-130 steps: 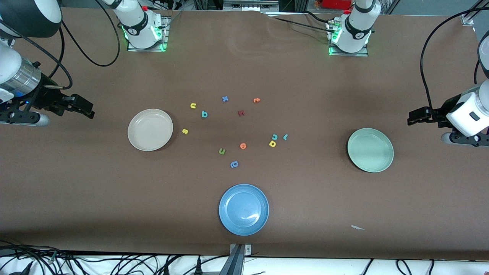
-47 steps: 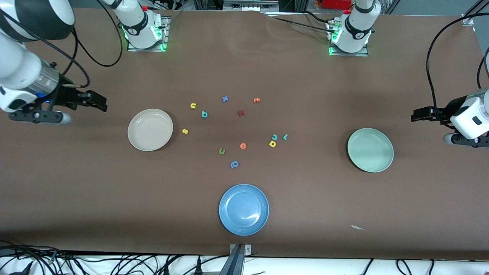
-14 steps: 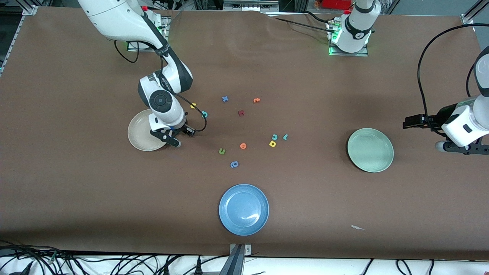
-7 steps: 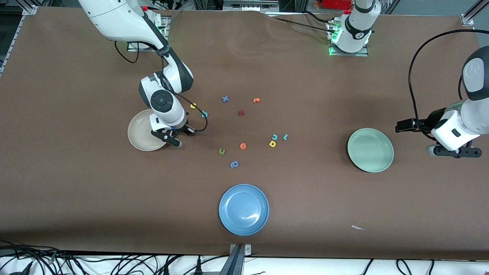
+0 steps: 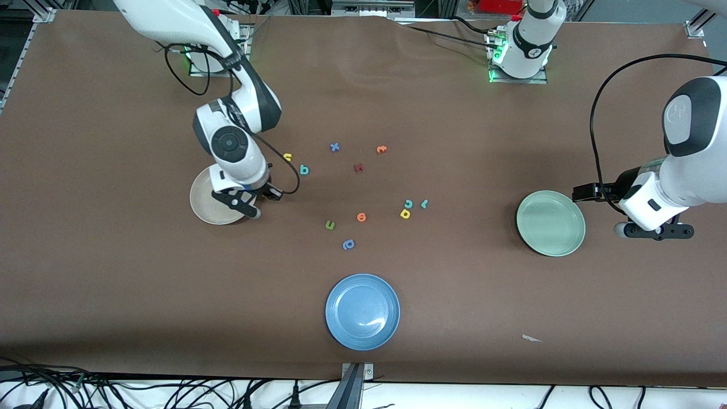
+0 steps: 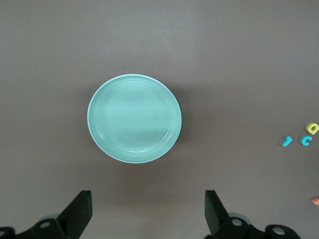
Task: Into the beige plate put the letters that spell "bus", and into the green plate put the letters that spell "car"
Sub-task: 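Drop the s into the white plate while the left gripper reaches the letters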
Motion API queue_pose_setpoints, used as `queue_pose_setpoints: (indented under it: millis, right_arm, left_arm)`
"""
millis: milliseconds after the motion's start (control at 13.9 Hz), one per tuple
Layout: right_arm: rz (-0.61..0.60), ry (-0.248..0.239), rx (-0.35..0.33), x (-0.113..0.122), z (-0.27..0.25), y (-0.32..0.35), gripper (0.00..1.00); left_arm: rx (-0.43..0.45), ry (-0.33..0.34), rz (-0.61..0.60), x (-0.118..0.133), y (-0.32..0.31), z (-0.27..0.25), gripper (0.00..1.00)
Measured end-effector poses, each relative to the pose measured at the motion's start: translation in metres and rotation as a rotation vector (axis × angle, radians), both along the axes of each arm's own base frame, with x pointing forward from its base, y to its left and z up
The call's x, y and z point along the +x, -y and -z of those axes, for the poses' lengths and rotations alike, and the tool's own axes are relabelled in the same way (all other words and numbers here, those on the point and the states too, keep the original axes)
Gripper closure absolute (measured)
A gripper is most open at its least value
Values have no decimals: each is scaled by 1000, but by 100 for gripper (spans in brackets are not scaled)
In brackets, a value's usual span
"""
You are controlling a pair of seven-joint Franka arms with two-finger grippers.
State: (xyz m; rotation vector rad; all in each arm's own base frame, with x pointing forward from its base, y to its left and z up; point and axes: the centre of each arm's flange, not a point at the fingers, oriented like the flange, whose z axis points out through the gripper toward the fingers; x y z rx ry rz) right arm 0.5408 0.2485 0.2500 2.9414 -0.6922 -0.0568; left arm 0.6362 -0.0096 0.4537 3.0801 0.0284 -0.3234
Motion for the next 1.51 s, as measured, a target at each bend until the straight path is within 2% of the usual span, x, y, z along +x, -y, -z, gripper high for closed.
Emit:
queue_pose_setpoints:
  millis: [143,287,502,717,932,1004,1076,1219,1363,1434,1506]
  right_arm:
    - [4,-18,-30,9,-9,34,73]
    - [16,-40,-57,14,5,74,73]
    - [19,-65,-68,3,48,93,73]
    - [27,-83,-78,1,61,91,47]
    - [25,-93,-73,7,13,67,17]
    - [37,-90,-54,7,-6,51,6]
    - [55,-87,-21,3,-21,32,0]
    - [101,-80,35,-14,-36,-11,1]
    - [230,-54,54,-28,-34,-43,7]
    - [317,-43,51,-32,-30,-48,19]
    - [390,-34,48,-36,-21,-48,22]
  left_arm:
    - [5,-4,-10,1,7,4,0]
    - [8,-11,-23,2,15,8,0]
    - [-21,-31,-86,3,35,20,0]
    - [-4,-22,-156,10,68,41,0]
    - [-31,-9,-259,17,107,67,0]
    - [-36,-12,-289,17,118,77,0]
    - [-30,-12,-315,16,131,89,0]
    - [-13,5,-359,9,164,116,1]
    - [2,26,-394,-6,195,146,2]
    - [9,27,-401,-15,205,158,3]
    - [17,26,-405,-24,213,171,3]
